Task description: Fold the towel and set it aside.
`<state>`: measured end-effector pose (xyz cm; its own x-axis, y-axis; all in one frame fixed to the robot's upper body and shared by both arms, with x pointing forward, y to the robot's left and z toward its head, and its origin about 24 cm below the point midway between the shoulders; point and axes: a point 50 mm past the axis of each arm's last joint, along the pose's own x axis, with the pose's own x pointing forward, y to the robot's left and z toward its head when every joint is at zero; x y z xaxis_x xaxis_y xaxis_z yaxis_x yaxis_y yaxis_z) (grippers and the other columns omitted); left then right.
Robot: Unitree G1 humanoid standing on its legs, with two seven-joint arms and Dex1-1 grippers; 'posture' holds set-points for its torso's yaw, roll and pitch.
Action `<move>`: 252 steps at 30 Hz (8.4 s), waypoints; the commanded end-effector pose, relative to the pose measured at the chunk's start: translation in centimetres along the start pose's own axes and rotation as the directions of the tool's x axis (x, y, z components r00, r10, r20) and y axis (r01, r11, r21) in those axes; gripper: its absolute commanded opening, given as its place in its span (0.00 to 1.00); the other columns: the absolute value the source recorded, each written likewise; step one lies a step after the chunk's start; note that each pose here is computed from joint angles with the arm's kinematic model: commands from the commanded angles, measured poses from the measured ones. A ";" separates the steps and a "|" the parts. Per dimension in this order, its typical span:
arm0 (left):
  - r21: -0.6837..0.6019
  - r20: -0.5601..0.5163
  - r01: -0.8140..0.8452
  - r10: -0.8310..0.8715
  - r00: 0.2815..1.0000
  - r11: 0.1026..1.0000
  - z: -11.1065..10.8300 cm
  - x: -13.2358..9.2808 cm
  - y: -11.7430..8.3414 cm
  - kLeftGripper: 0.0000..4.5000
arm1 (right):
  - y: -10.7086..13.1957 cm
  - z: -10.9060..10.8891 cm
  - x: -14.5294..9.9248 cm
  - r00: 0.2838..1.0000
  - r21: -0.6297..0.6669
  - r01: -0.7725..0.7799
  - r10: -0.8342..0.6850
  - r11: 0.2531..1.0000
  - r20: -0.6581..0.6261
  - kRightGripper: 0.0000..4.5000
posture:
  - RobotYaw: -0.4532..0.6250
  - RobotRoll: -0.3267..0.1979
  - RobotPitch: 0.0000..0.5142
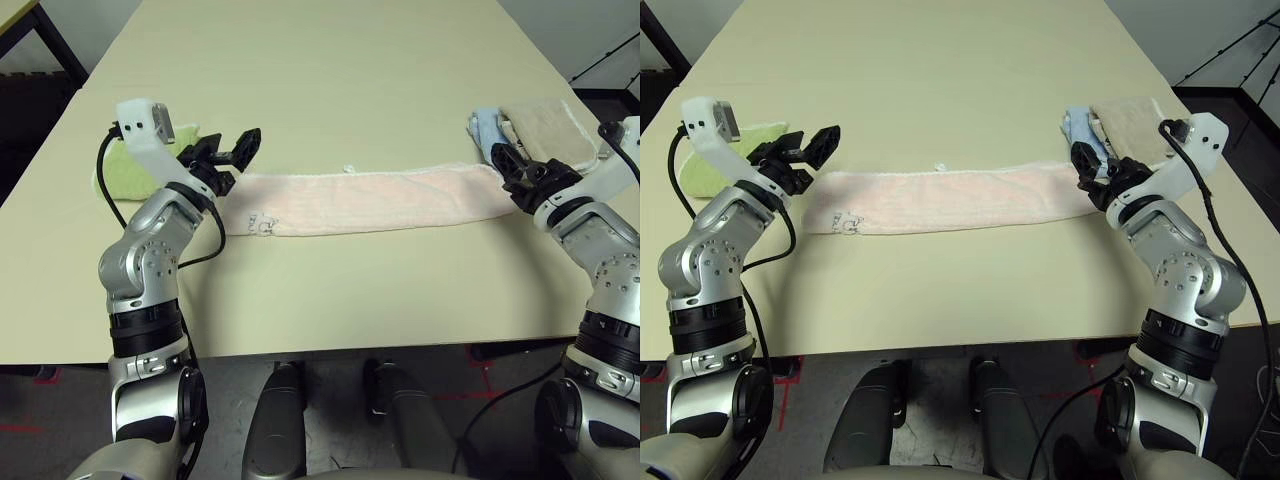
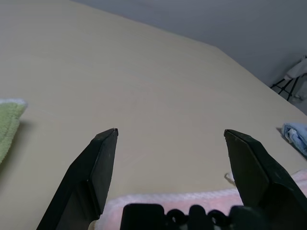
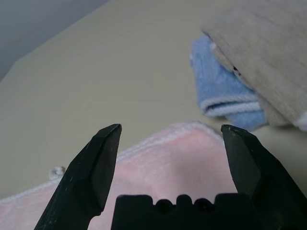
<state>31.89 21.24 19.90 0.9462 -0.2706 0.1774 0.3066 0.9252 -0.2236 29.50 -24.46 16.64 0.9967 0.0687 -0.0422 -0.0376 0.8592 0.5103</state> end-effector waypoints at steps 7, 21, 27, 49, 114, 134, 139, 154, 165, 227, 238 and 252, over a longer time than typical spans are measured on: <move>0.044 -0.038 0.031 -0.029 0.999 0.999 -0.1 -0.4 -0.3 1.00 | -1.7 -2.2 -1.9 0.989 0.142 0.131 -0.119 0.981 -0.088 1.00 | 0.56 0.62 0.39; 0.088 -0.054 0.054 -0.050 0.997 0.995 0.3 -0.1 -0.7 1.00 | -3.5 -4.2 -2.2 0.952 0.225 0.290 -0.256 0.930 -0.168 1.00 | 0.56 0.62 0.41; 0.097 -0.055 0.061 -0.056 0.997 0.993 0.6 0.2 -0.7 1.00 | -3.6 -4.7 -1.2 0.947 0.235 0.306 -0.269 0.923 -0.177 1.00 | 0.56 0.62 0.41; 0.137 -0.048 0.073 -0.067 0.997 0.988 1.1 0.9 -0.7 1.00 | -3.6 -5.4 2.0 0.942 0.198 0.301 -0.258 0.933 -0.214 1.00 | 0.57 0.62 0.40; 0.185 -0.061 0.139 -0.130 0.990 0.973 1.3 2.4 -0.9 1.00 | -3.9 -5.2 1.6 0.934 0.392 0.352 -0.289 0.850 -0.211 0.99 | 0.53 0.62 0.42; 0.191 -0.064 0.125 -0.114 0.991 0.974 1.3 2.2 -0.6 1.00 | -3.9 -5.7 1.8 0.942 0.321 0.320 -0.264 0.891 -0.206 0.00 | 0.53 0.62 0.42; 0.189 -0.059 0.123 -0.114 0.992 0.974 1.2 2.4 -0.7 1.00 | -3.2 -4.3 1.6 0.965 0.287 0.252 -0.215 0.924 -0.152 0.00 | 0.53 0.62 0.41; 0.176 -0.040 0.130 -0.125 0.991 0.976 0.9 2.9 -1.0 1.00 | -4.2 -2.0 0.3 0.969 0.217 0.243 -0.228 0.945 -0.093 0.00 | 0.51 0.62 0.37; 0.177 -0.029 0.127 -0.124 0.992 0.976 1.0 2.9 -0.8 1.00 | 0.4 -0.7 1.5 1.000 0.198 0.020 -0.016 0.980 -0.024 0.00 | 0.52 0.62 0.35; 0.192 0.031 0.057 -0.064 0.997 0.980 1.8 2.6 -0.1 1.00 | 11.6 -8.4 -0.2 0.770 0.310 -0.445 0.536 0.840 -0.345 0.00 | 0.60 0.62 0.34; 0.195 0.034 0.055 -0.063 0.997 0.979 1.8 2.6 -0.1 1.00 | 10.8 -9.3 -0.8 0.769 0.302 -0.410 0.504 0.861 -0.393 0.00 | 0.60 0.62 0.35; 0.202 0.038 0.058 -0.067 0.997 0.978 1.9 2.6 -0.1 1.00 | 10.1 -10.5 -0.4 0.771 0.279 -0.371 0.461 0.886 -0.439 0.00 | 0.61 0.62 0.34</move>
<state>34.10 20.67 22.41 0.9132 -0.3308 0.2380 0.3461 0.9379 -0.0247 28.13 -10.53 13.63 0.7300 0.6679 -0.1446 -0.3981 0.5876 0.7045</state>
